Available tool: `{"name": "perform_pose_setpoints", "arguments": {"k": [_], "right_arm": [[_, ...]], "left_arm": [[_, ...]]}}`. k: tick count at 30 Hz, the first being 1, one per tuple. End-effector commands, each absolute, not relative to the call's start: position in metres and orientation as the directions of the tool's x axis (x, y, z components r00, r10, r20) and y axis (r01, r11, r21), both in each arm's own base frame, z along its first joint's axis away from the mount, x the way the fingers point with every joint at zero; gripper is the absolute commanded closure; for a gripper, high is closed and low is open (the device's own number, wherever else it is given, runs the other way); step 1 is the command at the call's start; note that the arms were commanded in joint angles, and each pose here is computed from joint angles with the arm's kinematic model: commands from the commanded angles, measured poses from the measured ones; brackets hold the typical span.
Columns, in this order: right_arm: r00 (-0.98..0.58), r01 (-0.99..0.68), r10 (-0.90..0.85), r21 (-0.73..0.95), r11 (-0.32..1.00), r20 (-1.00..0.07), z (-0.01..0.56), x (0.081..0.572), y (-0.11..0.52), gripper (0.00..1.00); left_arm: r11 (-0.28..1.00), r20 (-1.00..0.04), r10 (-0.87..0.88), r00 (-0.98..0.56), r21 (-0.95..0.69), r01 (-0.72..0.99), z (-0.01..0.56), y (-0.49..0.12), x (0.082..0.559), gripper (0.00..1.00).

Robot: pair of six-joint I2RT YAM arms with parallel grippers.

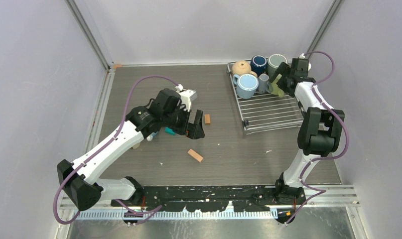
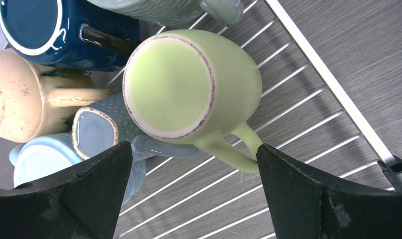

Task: Unload the cups from the dish rack
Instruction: Unload the cup from the dish rack.

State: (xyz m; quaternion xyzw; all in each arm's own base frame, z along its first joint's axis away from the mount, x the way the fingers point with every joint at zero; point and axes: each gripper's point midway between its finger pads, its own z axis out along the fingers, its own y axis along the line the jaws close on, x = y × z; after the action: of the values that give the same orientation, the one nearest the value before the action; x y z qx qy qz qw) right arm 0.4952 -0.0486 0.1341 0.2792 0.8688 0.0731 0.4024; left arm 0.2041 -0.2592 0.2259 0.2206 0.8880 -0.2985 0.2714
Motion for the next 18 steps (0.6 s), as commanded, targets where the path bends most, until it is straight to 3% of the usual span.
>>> {"name": "perform_pose_setpoints", "arguments": {"k": [1, 5, 13, 18], "right_arm": [[-0.438, 0.394, 0.550, 0.398, 0.829, -0.711, 0.168, 0.503, -0.047, 0.03], [-0.416, 0.428, 0.553, 0.381, 0.820, -0.722, 0.164, 0.498, -0.054, 0.11], [-0.422, 0.446, 0.542, 0.354, 0.822, -0.727, 0.156, 0.491, -0.058, 0.38], [-0.440, 0.445, 0.527, 0.333, 0.831, -0.727, 0.149, 0.486, -0.057, 0.47]], "left_arm": [[0.697, -0.642, 0.225, -0.733, -0.420, 0.581, 0.232, -0.267, 0.206, 0.00], [0.700, -0.636, 0.229, -0.737, -0.418, 0.579, 0.230, -0.267, 0.206, 0.00], [0.701, -0.630, 0.234, -0.740, -0.417, 0.578, 0.227, -0.268, 0.207, 0.00], [0.702, -0.626, 0.238, -0.742, -0.417, 0.577, 0.226, -0.269, 0.207, 0.00]]}}
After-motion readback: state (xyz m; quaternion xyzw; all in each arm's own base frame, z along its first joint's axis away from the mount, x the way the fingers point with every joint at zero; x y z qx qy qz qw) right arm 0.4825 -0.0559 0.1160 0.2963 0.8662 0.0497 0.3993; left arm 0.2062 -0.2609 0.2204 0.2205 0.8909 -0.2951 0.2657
